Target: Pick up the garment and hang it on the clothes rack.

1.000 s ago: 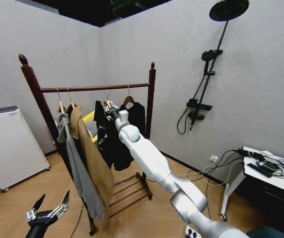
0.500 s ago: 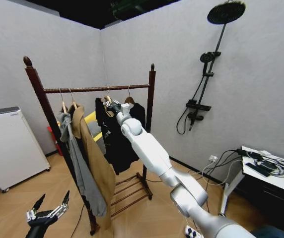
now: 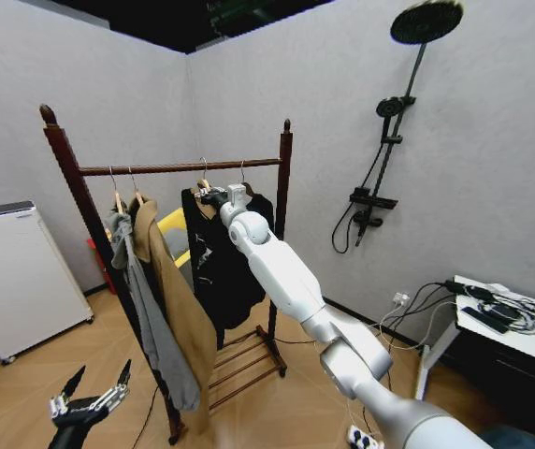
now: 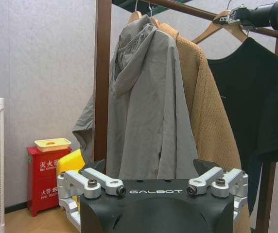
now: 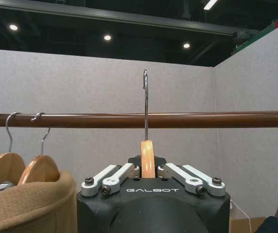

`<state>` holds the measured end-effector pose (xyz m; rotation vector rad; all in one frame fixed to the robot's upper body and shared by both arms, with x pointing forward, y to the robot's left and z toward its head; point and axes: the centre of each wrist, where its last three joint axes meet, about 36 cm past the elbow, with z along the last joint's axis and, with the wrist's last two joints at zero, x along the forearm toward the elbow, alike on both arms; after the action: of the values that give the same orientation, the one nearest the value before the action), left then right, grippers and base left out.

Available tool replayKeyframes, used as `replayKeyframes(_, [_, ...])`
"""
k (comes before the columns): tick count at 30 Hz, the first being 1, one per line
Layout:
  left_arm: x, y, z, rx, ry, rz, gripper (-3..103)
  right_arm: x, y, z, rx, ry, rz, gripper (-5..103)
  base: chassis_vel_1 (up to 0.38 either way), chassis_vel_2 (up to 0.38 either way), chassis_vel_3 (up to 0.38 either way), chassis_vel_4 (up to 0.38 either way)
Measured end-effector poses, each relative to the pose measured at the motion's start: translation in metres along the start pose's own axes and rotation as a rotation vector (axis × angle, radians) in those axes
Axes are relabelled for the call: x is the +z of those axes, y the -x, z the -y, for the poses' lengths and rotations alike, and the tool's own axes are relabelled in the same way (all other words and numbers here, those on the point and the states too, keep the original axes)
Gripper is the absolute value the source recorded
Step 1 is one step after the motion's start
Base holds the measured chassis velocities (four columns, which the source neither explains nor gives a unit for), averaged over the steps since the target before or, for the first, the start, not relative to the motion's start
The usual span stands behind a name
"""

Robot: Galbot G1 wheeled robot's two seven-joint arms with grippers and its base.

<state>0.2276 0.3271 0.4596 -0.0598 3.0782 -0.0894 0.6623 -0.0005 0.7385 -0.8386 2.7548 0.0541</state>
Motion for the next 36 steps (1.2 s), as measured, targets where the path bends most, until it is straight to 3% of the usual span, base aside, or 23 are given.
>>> replayKeyframes(6, [0.0, 0.0, 0.0, 0.0, 0.0, 0.0, 100, -0.002, 0.006, -0.003, -0.017, -0.028, -0.006, 10, 0.0, 0.0, 0.0, 0.0])
replayKeyframes(25, [0.0, 0.0, 0.0, 0.0, 0.0, 0.0, 100, -0.007, 0.015, -0.003, -0.068, -0.03, -0.018, 10, -0.024, 0.019, 0.026, -0.019])
replayKeyframes(36, [0.0, 0.0, 0.0, 0.0, 0.0, 0.0, 100, -0.027, 0.033, 0.012, -0.012, -0.028, -0.069, 10, 0.0, 0.0, 0.0, 0.0])
